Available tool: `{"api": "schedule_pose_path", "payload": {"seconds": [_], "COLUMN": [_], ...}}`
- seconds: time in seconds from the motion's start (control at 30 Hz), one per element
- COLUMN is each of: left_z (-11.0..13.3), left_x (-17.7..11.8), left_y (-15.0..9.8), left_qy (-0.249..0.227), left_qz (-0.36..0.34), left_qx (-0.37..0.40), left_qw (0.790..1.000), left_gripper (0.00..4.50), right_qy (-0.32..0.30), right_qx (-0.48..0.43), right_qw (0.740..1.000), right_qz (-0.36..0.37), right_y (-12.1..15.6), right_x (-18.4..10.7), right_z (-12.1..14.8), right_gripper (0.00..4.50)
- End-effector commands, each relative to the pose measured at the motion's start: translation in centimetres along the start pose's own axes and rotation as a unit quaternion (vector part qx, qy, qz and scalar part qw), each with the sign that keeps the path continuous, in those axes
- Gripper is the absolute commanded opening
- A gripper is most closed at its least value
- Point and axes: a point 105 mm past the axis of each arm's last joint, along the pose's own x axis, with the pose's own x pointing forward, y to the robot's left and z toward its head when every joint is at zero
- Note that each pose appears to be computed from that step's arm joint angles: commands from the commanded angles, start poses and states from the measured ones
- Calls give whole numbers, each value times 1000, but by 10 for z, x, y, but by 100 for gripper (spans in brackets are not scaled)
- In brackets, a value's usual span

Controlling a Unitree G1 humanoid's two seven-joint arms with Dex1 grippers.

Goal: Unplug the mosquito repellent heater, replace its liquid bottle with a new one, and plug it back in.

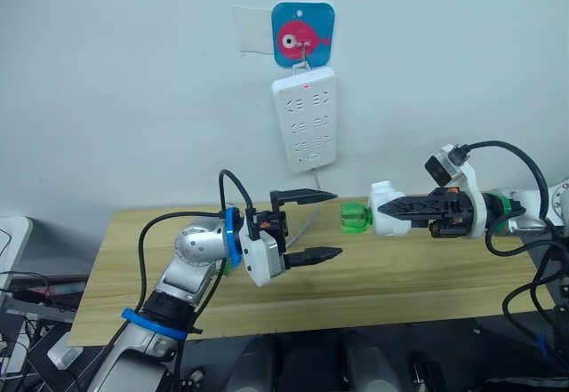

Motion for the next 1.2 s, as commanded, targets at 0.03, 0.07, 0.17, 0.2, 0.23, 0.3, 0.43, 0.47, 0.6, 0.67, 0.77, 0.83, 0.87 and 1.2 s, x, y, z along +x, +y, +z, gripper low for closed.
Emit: {"api": "schedule_pose_path", "payload": {"seconds": [0.03,0.07,0.17,0.2,0.23,0.3,0.43,0.47,0.6,0.67,0.77,0.83,0.87,1.2], "left_z": [1,-1,-6,-7,-6,-5,-2,-2,-3,-4,-4,-4,-4,-12], "left_x": [6,7,10,11,12,15,18,18,19,20,21,21,21,23], "left_y": [3,3,4,5,7,8,11,12,13,11,11,10,10,25], "left_qy": [-17,-17,-17,-18,-21,-27,-38,-38,-38,-38,-41,-41,-41,-29], "left_qz": [5,5,7,7,9,9,14,16,14,9,8,6,6,40], "left_qx": [36,39,44,49,53,60,75,76,81,78,74,71,70,-391], "left_qw": [999,999,999,999,998,998,996,996,996,996,996,997,997,919], "left_gripper": [447,447,447,447,447,447,447,447,447,409,334,274,240,225], "right_qy": [8,8,7,7,6,5,0,-1,-3,-5,-5,-4,-5,8], "right_qx": [-26,-28,-28,-27,-27,-26,-27,-26,-26,-26,-26,-25,-25,-35], "right_qw": [999,999,999,999,999,999,999,999,999,999,999,999,999,999], "right_qz": [33,35,37,37,37,35,31,30,28,28,29,28,28,7], "right_y": [18,18,19,19,19,19,18,18,18,18,19,19,19,18], "right_x": [5,6,9,9,9,10,11,11,12,11,11,11,11,6], "right_z": [0,-1,-1,-1,-1,-1,0,0,2,2,1,-1,-1,-2], "right_gripper": [303,303,303,303,303,303,303,303,303,303,303,303,303,303]}}
